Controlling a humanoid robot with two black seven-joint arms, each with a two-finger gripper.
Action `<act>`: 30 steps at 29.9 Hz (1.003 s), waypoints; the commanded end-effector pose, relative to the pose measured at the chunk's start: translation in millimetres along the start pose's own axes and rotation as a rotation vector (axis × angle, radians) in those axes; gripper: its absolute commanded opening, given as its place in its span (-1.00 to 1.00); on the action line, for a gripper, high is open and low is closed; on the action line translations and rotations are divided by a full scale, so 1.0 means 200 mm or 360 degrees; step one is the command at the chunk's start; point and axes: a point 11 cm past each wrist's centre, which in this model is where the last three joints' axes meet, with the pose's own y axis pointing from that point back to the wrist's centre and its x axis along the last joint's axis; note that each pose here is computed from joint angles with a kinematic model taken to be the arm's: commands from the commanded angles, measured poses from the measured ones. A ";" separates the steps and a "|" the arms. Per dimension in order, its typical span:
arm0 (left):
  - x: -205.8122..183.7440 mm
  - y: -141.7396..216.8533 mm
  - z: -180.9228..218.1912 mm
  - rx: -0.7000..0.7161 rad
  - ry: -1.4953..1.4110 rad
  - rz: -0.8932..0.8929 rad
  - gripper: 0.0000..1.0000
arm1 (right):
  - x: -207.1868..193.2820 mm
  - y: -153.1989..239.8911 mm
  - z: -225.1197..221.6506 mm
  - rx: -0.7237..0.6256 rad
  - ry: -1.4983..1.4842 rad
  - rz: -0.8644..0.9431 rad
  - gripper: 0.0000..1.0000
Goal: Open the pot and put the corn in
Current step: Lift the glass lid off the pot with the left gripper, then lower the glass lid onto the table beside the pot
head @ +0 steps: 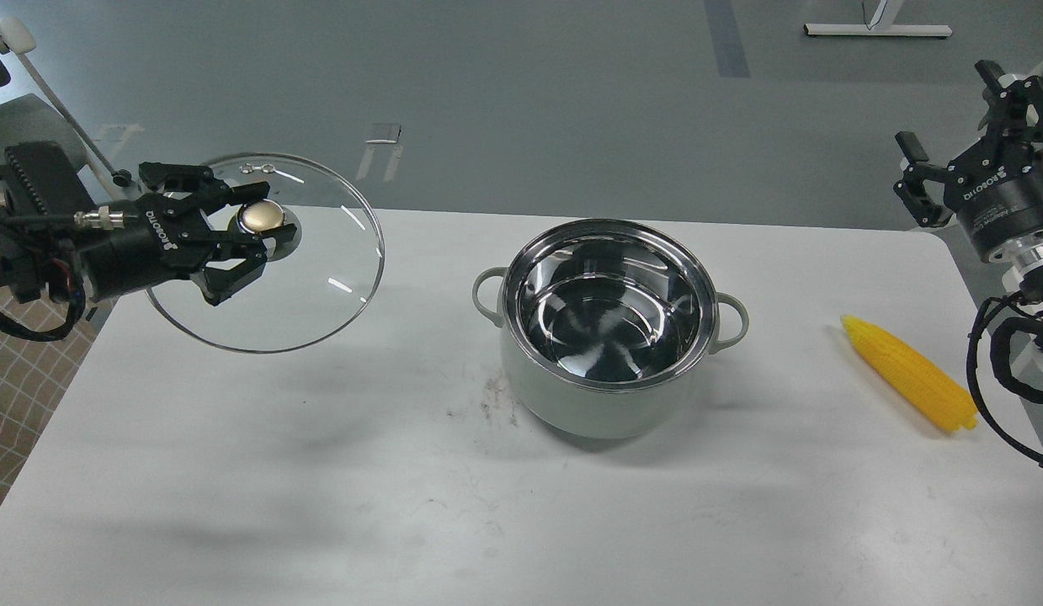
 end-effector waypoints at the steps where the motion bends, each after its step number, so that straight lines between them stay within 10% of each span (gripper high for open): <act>1: -0.08 -0.05 0.08 -0.0013 0.0227 0.0069 -0.14 | 0.00 0.01 0.01 -0.0006 -0.0002 0.0004 1.00; 30: -0.77 -0.09 0.24 0.0229 0.0452 -0.0007 -0.15 | 0.02 0.02 0.03 -0.0019 0.0002 0.0023 1.00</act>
